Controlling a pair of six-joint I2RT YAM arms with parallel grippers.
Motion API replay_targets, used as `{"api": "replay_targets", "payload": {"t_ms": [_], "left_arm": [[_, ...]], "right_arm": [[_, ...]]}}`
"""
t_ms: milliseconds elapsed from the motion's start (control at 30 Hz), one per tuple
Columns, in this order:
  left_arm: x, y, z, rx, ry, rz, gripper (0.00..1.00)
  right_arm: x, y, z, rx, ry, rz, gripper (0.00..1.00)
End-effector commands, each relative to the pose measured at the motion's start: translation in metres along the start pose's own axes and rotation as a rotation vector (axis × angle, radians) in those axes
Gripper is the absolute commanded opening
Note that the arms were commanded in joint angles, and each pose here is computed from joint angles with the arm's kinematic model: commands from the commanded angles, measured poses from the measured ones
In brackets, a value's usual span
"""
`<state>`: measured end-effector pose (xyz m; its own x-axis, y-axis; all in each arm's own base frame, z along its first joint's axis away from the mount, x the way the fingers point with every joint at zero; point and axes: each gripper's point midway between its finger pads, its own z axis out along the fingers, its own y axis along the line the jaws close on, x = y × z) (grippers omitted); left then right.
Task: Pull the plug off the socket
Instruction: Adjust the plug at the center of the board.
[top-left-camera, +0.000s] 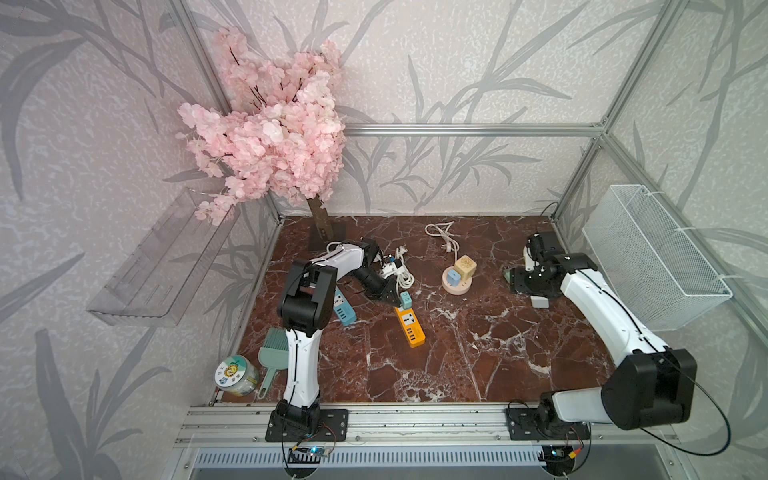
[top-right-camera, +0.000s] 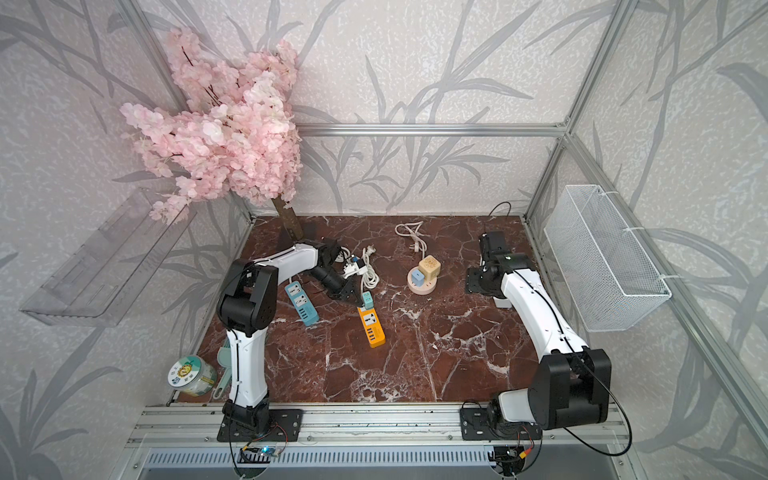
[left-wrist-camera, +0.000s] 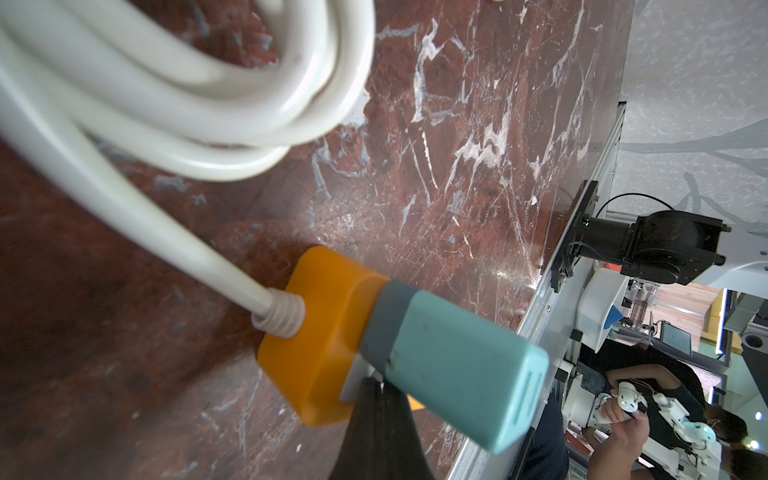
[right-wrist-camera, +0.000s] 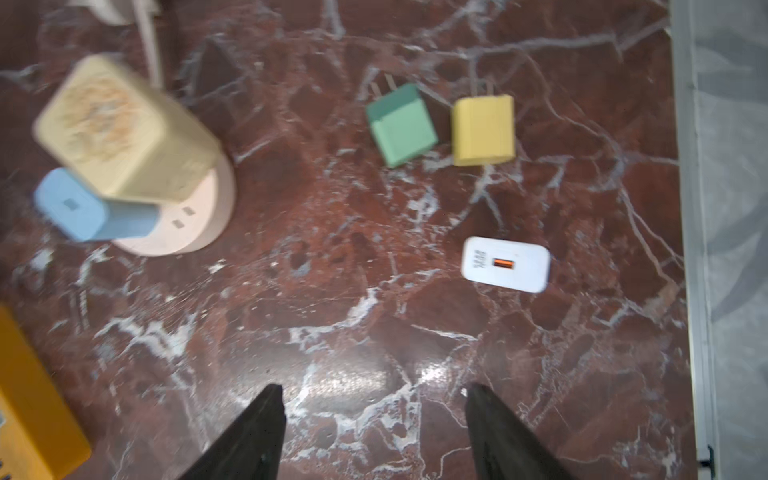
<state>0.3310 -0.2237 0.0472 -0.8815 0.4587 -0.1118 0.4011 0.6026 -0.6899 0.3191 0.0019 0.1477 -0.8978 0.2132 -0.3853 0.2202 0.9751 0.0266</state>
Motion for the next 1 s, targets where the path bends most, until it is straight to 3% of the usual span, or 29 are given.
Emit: {"api": "replay_targets", "payload": {"t_ms": [0, 267, 700, 967], "left_arm": [[0.007, 0.028, 0.012, -0.075, 0.046, -0.026, 0.0], [0.007, 0.028, 0.012, -0.073, 0.046, -0.025, 0.0], [0.007, 0.028, 0.012, -0.069, 0.045, -0.027, 0.0], [0.007, 0.028, 0.012, -0.066, 0.044, -0.029, 0.0]], "right_arm": [[-0.01, -0.037, 0.008, 0.057, -0.027, 0.115, 0.69], [-0.004, -0.064, 0.041, 0.196, 0.089, 0.107, 0.8], [0.001, -0.072, 0.092, 0.264, 0.183, 0.051, 0.83], [-0.005, -0.074, 0.103, 0.28, 0.192, 0.03, 0.82]]}}
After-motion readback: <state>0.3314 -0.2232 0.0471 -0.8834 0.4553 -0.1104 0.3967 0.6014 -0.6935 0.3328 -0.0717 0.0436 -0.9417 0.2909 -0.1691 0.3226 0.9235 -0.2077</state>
